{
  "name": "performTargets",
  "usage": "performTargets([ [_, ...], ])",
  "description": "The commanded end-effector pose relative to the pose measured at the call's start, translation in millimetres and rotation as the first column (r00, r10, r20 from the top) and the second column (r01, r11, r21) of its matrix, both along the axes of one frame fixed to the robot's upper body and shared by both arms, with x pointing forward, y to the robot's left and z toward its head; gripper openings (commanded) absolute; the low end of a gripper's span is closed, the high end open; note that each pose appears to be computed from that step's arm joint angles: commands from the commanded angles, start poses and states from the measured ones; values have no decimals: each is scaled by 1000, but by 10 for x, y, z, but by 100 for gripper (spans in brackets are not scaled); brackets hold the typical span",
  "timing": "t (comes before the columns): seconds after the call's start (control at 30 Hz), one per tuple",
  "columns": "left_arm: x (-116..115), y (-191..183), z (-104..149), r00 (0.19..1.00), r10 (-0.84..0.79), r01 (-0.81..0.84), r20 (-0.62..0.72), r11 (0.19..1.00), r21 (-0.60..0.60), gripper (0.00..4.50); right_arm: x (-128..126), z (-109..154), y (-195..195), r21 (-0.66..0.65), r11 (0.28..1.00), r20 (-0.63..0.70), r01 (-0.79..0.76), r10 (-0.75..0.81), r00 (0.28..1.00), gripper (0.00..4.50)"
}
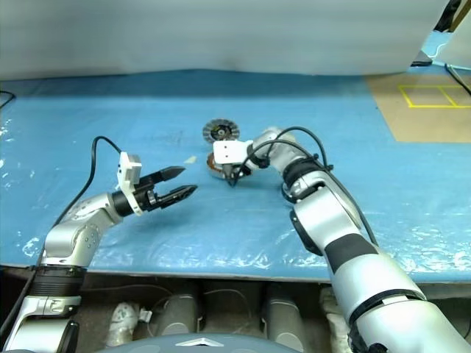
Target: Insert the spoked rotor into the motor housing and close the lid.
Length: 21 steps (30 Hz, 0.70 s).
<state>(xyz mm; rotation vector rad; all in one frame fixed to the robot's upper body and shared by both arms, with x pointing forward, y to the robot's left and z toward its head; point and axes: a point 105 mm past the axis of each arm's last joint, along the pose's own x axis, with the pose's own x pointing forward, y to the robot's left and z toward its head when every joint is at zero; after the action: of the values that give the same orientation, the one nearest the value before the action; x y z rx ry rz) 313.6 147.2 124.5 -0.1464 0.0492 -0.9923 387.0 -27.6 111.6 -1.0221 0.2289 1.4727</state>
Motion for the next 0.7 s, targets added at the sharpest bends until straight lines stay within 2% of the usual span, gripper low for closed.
performTargets([
  [0.03,36,59,121,999,16,-16,45,1000,-15,450,-256,-67,29,94,995,-108,-40,50,993,205],
  [0.13,35,40,113,999,4,-3,41,1000,-15,450,-432,-243,-67,90,996,-136,11,2,991,205],
  [0.27,92,51,125,999,4,-4,40,1000,-16,450,-642,-249,-6,161,982,-259,98,-54,964,205],
  [0.43,170,-13,171,998,-28,29,48,999,-16,450,-851,-399,35,86,996,-236,35,-13,972,205],
  [0.63,160,-63,157,998,-51,52,42,999,-17,450,-853,-433,81,50,998,-166,-36,44,985,205],
  [0.7,160,-65,152,998,-51,52,42,999,-15,450,-863,-429,78,51,997,-179,-54,62,982,277],
])
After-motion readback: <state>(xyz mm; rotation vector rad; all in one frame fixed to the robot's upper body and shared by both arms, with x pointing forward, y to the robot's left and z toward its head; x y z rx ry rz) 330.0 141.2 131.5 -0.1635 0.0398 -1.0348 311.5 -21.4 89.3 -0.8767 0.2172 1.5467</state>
